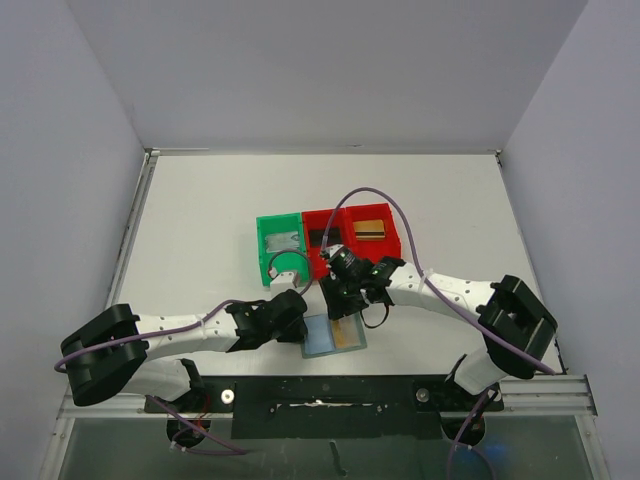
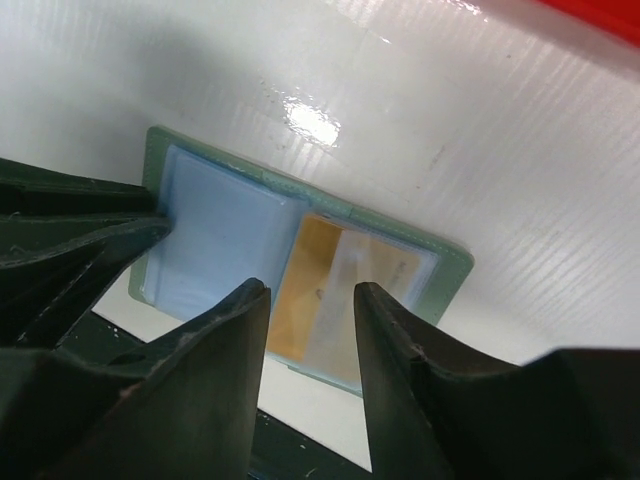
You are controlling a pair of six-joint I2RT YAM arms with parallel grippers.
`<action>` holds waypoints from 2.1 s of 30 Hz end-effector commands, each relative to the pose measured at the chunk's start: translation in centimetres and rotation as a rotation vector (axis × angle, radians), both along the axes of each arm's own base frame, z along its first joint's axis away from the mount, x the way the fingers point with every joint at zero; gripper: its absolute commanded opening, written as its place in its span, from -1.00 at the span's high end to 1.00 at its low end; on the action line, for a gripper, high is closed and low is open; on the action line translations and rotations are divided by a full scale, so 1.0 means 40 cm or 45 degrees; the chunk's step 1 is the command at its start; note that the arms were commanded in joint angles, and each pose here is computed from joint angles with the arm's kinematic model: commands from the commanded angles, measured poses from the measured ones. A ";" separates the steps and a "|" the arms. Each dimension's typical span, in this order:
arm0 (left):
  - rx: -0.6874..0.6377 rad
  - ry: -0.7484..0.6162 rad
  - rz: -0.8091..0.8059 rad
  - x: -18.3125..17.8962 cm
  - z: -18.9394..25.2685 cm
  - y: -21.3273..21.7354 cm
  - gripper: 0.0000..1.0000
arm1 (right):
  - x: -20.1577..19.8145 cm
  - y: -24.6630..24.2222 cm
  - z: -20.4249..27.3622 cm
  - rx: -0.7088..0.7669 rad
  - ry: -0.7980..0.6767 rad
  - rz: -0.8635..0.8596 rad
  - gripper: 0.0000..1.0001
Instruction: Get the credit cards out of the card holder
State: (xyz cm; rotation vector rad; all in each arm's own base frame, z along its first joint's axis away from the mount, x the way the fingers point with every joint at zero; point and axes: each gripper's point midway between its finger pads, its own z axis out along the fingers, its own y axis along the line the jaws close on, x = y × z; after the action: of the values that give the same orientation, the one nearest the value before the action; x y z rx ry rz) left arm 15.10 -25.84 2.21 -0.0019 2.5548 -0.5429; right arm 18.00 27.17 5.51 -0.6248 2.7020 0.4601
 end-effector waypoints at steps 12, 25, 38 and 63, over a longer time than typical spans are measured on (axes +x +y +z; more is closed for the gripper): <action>-0.076 -0.051 -0.010 0.021 0.046 -0.044 0.68 | -0.023 -0.015 -0.062 -0.105 0.093 0.041 0.49; -0.095 -0.059 -0.003 0.025 0.051 -0.048 0.68 | -0.001 0.013 -0.011 -0.110 0.020 0.025 0.94; -0.119 -0.078 0.015 0.033 0.062 -0.054 0.66 | -0.002 0.100 0.043 -0.081 -0.035 0.083 0.94; -0.250 -0.146 0.243 0.029 0.104 0.051 0.48 | -0.022 0.285 0.172 0.314 -0.114 0.290 0.41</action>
State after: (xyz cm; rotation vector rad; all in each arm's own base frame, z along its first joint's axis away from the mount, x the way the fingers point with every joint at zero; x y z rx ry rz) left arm 15.52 -23.62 4.68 -0.2046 2.4255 -0.6341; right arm 17.43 35.71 7.46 -0.8472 2.6293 0.5453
